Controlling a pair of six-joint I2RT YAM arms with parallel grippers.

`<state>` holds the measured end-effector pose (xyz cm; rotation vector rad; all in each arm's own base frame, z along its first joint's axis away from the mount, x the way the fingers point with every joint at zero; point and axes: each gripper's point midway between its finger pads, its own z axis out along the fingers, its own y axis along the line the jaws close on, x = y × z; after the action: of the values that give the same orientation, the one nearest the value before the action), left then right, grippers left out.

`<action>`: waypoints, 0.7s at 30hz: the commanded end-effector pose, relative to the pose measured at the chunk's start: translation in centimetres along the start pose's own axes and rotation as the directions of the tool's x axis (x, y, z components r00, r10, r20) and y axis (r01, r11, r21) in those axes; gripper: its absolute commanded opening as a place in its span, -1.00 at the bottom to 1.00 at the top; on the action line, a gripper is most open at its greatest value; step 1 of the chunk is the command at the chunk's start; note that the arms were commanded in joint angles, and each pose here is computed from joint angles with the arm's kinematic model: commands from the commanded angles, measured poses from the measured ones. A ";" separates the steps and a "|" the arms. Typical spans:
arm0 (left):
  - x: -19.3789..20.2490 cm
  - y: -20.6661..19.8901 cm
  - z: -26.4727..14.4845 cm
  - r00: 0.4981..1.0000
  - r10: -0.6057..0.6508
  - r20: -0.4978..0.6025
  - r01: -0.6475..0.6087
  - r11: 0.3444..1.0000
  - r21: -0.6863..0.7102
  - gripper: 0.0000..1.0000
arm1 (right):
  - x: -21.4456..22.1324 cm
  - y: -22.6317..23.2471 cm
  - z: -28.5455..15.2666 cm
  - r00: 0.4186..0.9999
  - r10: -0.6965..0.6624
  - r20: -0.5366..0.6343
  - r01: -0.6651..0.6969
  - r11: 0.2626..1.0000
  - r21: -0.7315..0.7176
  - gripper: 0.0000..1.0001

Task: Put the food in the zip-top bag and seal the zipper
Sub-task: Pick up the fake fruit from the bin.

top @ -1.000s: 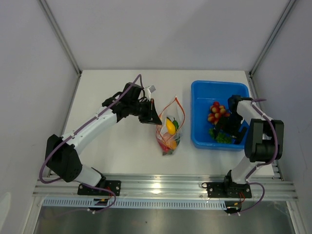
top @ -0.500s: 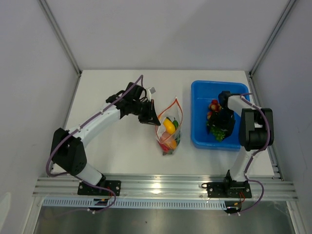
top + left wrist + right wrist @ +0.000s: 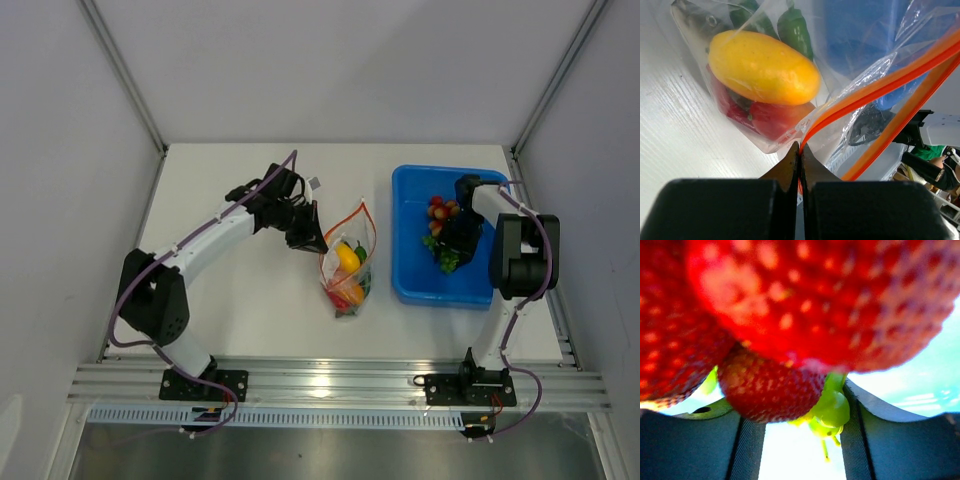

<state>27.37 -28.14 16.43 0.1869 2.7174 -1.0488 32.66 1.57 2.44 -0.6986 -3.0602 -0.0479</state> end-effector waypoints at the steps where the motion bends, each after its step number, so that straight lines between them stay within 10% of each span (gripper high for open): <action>1: -1.3 -0.6 -0.5 0.999 0.027 0.023 -0.028 1.000 0.013 -0.99 | -2.3 1.0 -2.4 0.995 -0.008 0.100 0.013 0.999 -0.049 -0.47; 21: -1.4 -2.6 -1.2 0.997 0.077 0.026 -0.079 0.990 0.113 -0.99 | 4.6 10.9 -19.5 0.900 -0.204 0.386 0.352 0.862 -0.365 -0.70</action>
<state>27.19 -28.61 16.61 0.2265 2.7157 -1.1034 34.05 10.47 18.81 -0.3611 -3.4616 -0.5147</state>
